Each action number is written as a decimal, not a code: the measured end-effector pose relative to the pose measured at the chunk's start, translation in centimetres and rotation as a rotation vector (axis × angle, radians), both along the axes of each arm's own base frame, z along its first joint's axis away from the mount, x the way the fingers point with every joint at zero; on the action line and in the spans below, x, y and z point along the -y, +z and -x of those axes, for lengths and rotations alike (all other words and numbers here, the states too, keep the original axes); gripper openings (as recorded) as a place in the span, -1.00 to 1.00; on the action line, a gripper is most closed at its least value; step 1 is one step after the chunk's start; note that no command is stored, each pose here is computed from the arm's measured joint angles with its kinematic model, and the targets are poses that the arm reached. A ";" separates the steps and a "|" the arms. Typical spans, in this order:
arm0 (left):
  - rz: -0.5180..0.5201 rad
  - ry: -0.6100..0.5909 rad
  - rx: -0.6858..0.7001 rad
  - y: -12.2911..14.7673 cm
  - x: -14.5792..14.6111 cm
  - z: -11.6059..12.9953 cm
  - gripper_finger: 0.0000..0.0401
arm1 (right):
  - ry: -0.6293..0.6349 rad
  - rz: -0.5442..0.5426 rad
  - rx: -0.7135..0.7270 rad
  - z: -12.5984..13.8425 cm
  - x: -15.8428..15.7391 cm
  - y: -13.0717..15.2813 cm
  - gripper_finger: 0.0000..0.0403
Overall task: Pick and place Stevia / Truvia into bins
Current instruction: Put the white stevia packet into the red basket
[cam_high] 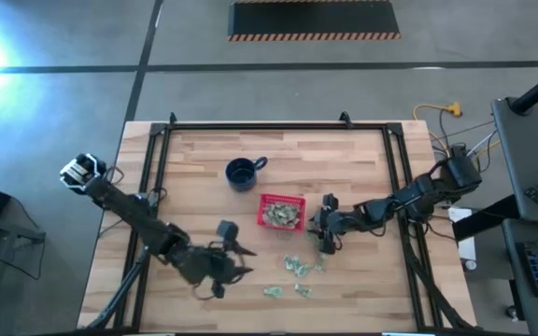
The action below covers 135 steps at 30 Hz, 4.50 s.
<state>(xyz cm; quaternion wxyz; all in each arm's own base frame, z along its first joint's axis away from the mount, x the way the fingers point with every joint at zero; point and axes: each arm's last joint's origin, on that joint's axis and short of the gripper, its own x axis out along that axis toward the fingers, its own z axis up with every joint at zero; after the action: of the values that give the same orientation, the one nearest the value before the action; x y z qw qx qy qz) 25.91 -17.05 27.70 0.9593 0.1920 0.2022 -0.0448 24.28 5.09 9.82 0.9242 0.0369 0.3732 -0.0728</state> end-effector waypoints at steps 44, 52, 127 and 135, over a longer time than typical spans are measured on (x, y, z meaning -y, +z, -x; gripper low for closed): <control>-0.169 0.074 -0.133 -5.6 2.6 -0.4 -0.16 | -0.103 0.225 0.219 -0.7 1.1 6.5 -0.96; -0.105 0.034 -0.170 -6.4 1.7 -2.0 -0.16 | -0.061 0.300 0.228 -4.2 0.8 6.5 -0.96; -0.086 0.056 -0.283 -9.6 -0.6 -4.0 -0.16 | 0.307 0.021 -0.023 -6.3 -1.6 1.2 -0.49; -0.087 0.056 -0.284 -9.7 -0.6 -4.0 -0.16 | 0.294 0.034 -0.009 -6.3 -1.6 1.3 -0.58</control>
<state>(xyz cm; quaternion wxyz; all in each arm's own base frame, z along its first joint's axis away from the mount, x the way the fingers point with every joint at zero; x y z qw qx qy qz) 29.89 -16.43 18.01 0.9127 0.2193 0.3430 -0.0360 30.63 6.69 11.16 0.9237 -0.0344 0.3774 0.0570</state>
